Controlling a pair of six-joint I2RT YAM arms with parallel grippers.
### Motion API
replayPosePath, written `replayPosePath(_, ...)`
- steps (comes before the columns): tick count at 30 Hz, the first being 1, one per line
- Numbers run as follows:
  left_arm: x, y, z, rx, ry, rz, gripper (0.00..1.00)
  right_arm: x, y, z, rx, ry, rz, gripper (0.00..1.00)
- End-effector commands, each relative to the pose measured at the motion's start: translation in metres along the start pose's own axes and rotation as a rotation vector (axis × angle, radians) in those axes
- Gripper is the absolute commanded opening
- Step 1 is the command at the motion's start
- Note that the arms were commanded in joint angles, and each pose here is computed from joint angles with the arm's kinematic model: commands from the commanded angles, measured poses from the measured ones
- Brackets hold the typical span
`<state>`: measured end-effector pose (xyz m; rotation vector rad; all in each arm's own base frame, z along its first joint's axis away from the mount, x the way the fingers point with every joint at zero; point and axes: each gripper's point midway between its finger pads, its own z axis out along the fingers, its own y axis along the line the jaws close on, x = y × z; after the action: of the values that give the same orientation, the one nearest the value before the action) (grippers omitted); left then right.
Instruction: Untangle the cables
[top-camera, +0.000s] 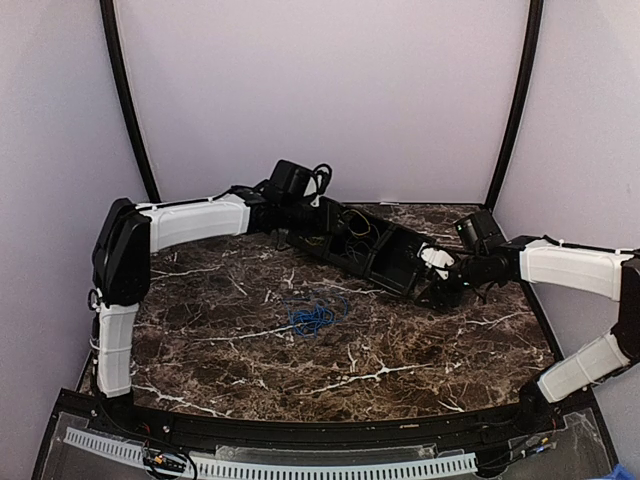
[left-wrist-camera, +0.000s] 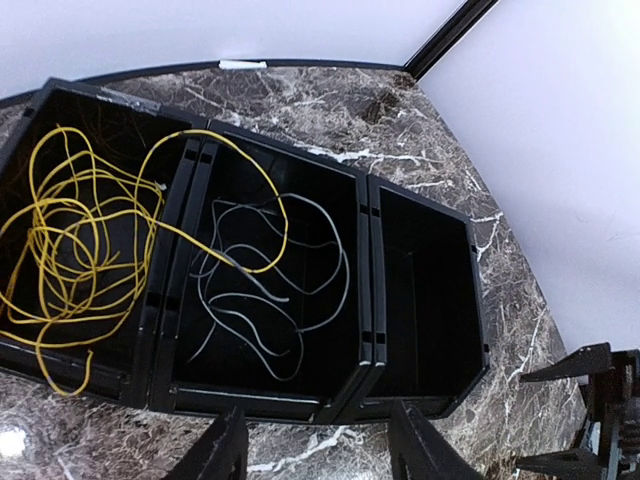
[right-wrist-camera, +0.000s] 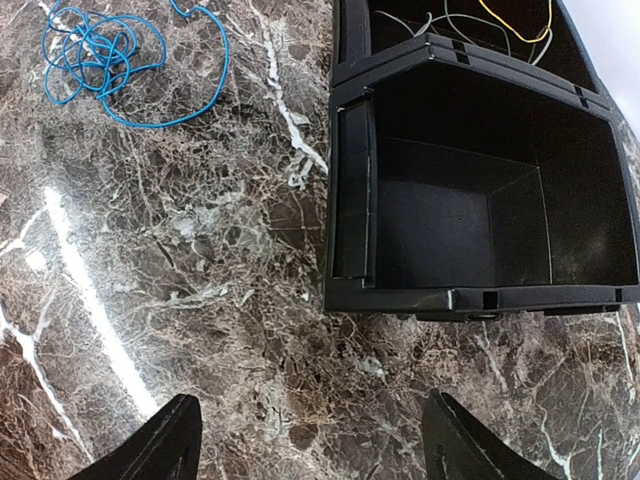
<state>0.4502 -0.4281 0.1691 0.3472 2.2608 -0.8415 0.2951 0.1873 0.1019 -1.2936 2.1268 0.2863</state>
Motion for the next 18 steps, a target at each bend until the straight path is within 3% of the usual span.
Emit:
replayPosePath(1,-0.02,-0.009,-0.048,-0.022,-0.085,0.073,0.51,-0.005,-0.003,-0.002,0.001,-0.015,-0.004,0.78)
replayPosePath(7,-0.012,0.005,-0.085,-0.097,-0.139,0.233,0.51,-0.007,-0.003,-0.002,-0.001,-0.018,-0.003,0.78)
replayPosePath(12,0.022,0.018,-0.107,-0.114,-0.087,0.356,0.5,-0.015,-0.01,-0.007,0.035,-0.043,-0.013,0.78)
replayPosePath(18,0.021,0.043,-0.082,-0.21,-0.033,0.513,0.48,-0.034,-0.018,-0.013,0.048,-0.082,-0.031,0.77)
